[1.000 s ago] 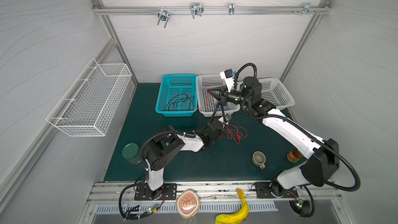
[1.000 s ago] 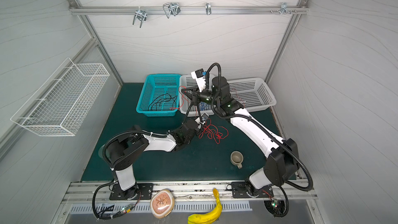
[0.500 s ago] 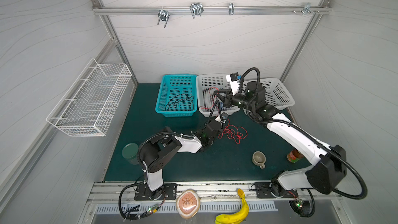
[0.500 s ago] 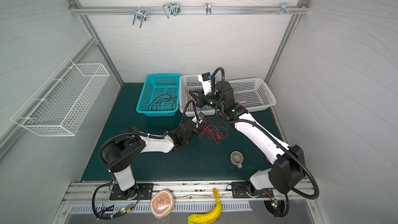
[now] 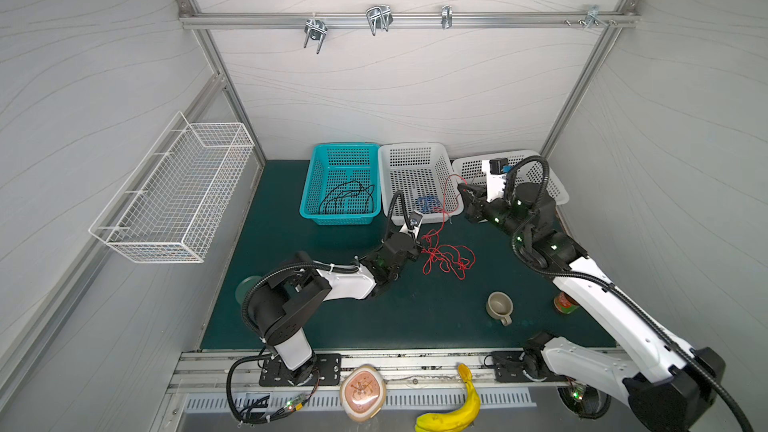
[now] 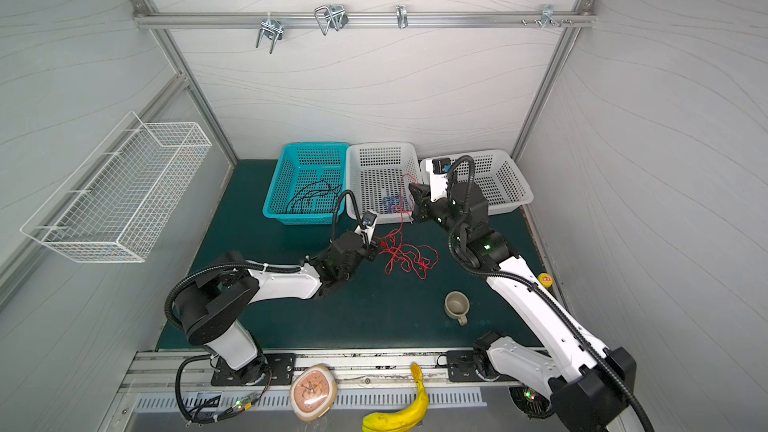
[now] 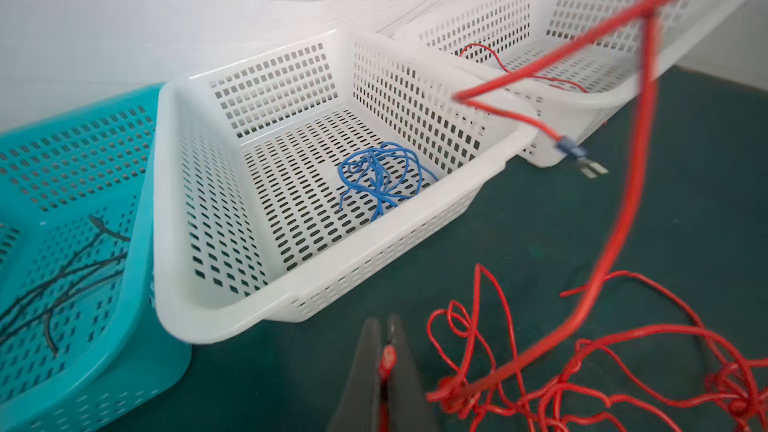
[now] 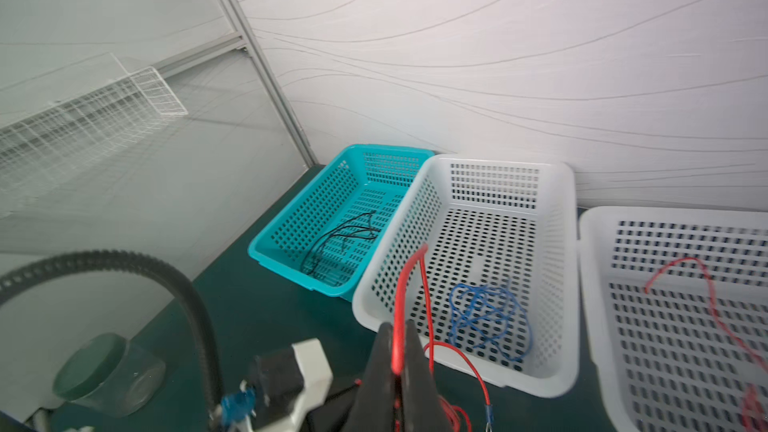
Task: Untangle the cables
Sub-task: 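Carry the red wire with the right gripper into the farthest white basket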
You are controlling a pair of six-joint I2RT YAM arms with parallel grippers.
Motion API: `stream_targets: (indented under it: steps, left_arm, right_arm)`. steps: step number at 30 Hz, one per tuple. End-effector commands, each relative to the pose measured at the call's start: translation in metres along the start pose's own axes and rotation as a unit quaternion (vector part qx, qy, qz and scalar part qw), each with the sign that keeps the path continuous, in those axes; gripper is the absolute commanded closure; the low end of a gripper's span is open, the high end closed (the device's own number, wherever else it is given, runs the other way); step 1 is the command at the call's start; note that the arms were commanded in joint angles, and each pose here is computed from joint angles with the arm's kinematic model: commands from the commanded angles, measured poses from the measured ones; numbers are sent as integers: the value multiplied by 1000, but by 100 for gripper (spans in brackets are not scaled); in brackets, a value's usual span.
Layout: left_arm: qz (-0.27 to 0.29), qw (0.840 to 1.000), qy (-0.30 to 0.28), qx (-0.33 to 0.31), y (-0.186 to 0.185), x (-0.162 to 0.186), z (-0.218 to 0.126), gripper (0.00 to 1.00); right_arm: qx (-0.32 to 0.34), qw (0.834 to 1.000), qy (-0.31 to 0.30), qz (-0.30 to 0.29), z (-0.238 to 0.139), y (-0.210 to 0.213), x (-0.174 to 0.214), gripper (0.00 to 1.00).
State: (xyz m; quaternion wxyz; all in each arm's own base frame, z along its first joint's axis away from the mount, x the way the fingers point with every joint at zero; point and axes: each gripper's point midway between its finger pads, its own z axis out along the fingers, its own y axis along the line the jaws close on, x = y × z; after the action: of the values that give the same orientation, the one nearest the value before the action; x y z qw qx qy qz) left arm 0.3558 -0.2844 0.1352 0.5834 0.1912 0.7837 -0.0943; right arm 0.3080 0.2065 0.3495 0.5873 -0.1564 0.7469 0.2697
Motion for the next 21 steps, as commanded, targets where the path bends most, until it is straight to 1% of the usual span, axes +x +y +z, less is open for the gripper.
stream_targets:
  steps: [1,3,6,8,12,15,18,21]
  left_arm:
    - [-92,995,-38,29,8,-24,-6,100]
    - [-91,995,-38,30,10,-25,-8,100]
    - [-79,996,-24,35,8,-23,-7,100]
    - [-75,996,-14,43,4,-22,-6,100]
    - [-78,996,-1,48,1,-17,-2,100]
    - [-77,996,3,48,-1,-14,1,100]
    - [-68,997,15,44,-1,-9,5,100]
    - [-63,997,26,46,-2,-3,6,100]
  right_arm:
    - [81,996,3,-28,-15,-29,3,100]
    - [100,994,3,-34,-20,-36,4,100]
    - [103,994,-4,-38,-24,-38,-1,100]
    - [93,995,-8,-38,-22,-35,-6,100]
    - [53,998,-14,-38,-13,-19,-20,100]
    - [16,998,-35,-41,-12,-3,-43,100]
    - [-20,996,-67,-47,-15,13,-71,100]
    - [-30,993,-101,-61,-18,19,-97,100]
